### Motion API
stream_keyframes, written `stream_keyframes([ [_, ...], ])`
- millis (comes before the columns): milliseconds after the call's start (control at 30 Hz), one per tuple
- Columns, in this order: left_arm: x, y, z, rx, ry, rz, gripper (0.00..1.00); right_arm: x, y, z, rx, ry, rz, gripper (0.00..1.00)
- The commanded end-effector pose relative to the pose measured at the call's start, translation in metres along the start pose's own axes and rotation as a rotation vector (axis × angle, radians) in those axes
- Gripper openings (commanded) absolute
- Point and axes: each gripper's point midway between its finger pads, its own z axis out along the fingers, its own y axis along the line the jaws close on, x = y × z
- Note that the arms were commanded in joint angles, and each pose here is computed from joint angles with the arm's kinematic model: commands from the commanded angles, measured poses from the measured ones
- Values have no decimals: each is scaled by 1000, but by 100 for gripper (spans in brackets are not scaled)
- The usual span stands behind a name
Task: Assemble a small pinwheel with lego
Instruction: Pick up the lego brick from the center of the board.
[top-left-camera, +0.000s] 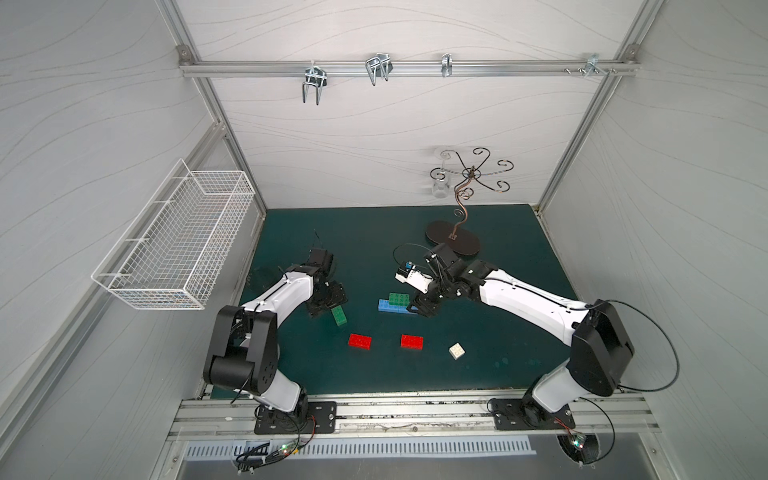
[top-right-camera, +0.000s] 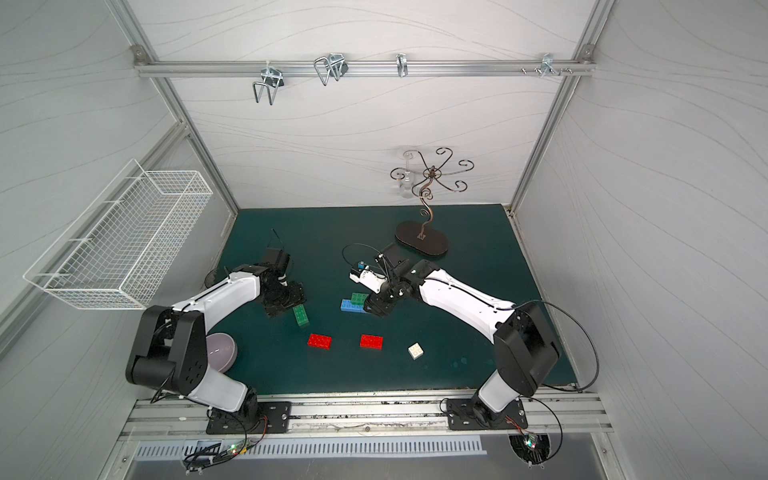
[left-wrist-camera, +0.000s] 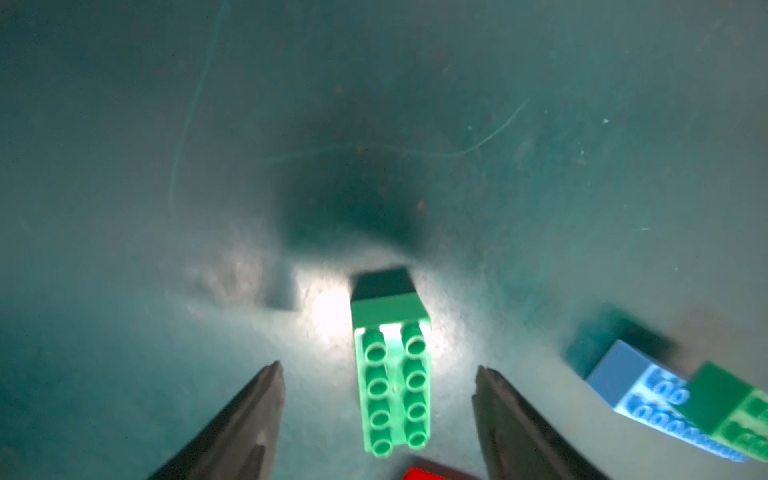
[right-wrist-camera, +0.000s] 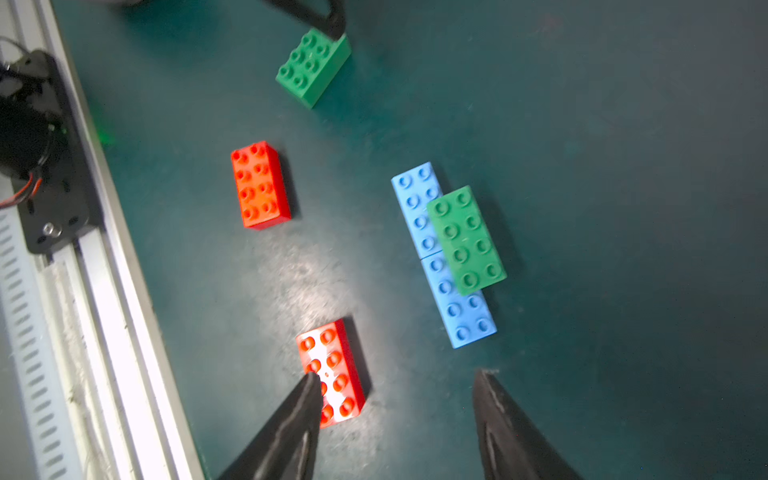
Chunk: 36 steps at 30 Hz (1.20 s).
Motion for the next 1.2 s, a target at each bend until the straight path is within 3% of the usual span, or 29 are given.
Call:
stream_keyframes([
  [0,-7,4,4,-53,12,34,74,11,6,2,-18,31,41,59],
  [233,-3,-9,15,-39,37,63,67,14,6,5,-17,22,42,58],
  [300,-6,-10,17,-47,37,72,58,14,6,6,-20,24,48,58],
  [467,-10,-10,19,-66,40,85,56,20,6,9,-18,40,54,58],
  [667,-3,-6,24,-78,63,86,42,24,6,8,-17,55,45,57],
  [1167,8,-9,29,-93,84,121,45,22,7,8,-22,52,41,57],
])
